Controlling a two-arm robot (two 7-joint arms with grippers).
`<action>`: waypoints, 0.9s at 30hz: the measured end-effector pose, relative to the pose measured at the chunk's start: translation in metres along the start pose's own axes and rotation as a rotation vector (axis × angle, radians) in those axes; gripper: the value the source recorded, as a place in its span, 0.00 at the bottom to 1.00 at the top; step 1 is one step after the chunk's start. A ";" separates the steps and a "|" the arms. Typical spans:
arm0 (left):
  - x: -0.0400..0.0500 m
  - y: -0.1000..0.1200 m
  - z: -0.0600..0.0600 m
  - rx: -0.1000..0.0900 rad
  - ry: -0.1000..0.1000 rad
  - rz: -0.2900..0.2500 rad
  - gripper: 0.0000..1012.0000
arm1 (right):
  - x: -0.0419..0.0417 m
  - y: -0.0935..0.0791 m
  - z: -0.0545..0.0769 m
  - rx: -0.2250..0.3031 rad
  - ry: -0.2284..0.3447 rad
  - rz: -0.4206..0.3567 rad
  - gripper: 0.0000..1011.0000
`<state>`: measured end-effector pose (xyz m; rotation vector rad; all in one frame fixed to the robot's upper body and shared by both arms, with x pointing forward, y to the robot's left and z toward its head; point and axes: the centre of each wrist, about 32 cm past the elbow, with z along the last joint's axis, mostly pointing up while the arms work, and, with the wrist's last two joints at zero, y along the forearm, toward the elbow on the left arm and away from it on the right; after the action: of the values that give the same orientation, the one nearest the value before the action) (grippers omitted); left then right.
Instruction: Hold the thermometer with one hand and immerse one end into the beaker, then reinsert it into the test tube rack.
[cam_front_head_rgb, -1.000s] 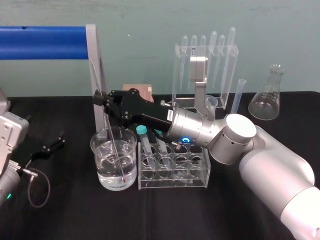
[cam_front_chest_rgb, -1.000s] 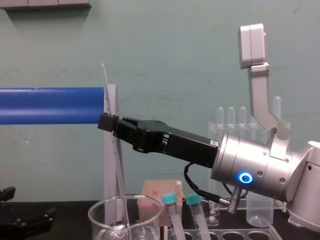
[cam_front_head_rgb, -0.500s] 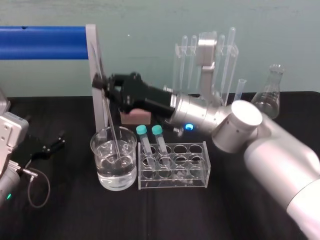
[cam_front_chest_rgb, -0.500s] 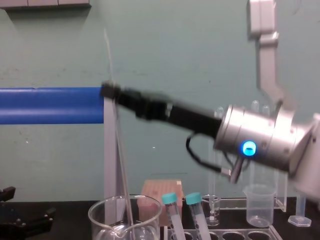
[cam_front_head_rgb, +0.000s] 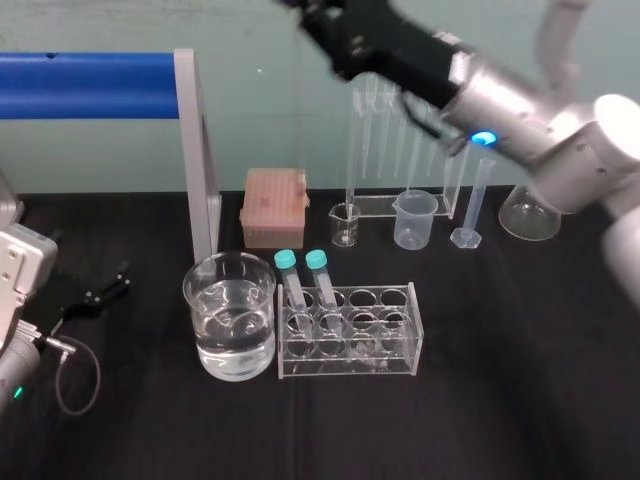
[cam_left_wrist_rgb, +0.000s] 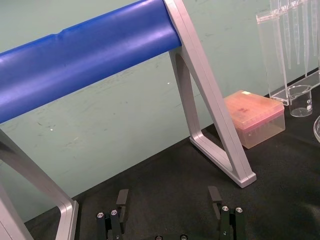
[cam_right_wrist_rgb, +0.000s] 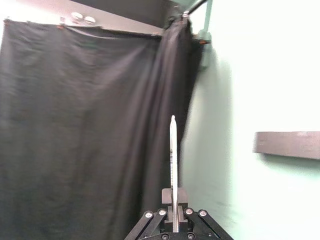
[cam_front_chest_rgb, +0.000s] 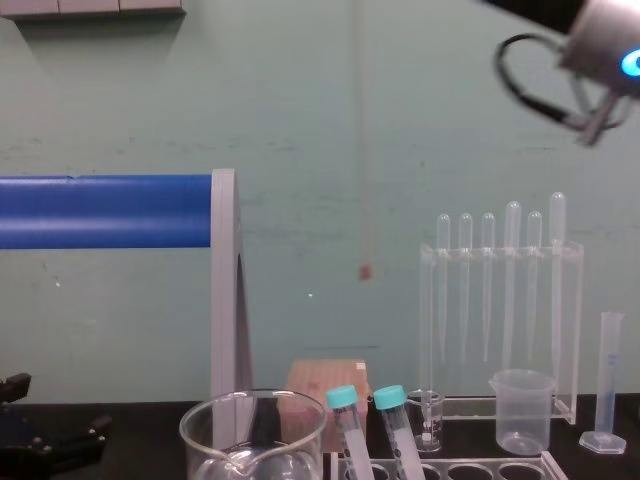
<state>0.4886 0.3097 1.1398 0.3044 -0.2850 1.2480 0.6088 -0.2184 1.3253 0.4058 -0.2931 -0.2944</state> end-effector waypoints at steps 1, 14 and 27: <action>0.0000 0.000 0.000 0.000 0.000 0.000 1.00 | -0.0003 -0.009 0.007 -0.006 -0.022 -0.031 0.05; 0.0000 0.000 0.000 0.000 0.000 0.000 1.00 | -0.0354 -0.074 -0.007 -0.096 0.065 -0.233 0.05; 0.0000 0.000 0.000 0.000 0.000 0.000 1.00 | -0.0538 -0.089 -0.037 -0.150 0.122 -0.237 0.05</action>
<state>0.4886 0.3097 1.1398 0.3044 -0.2850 1.2479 0.5524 -0.2658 1.2429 0.3086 -0.1015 -0.5186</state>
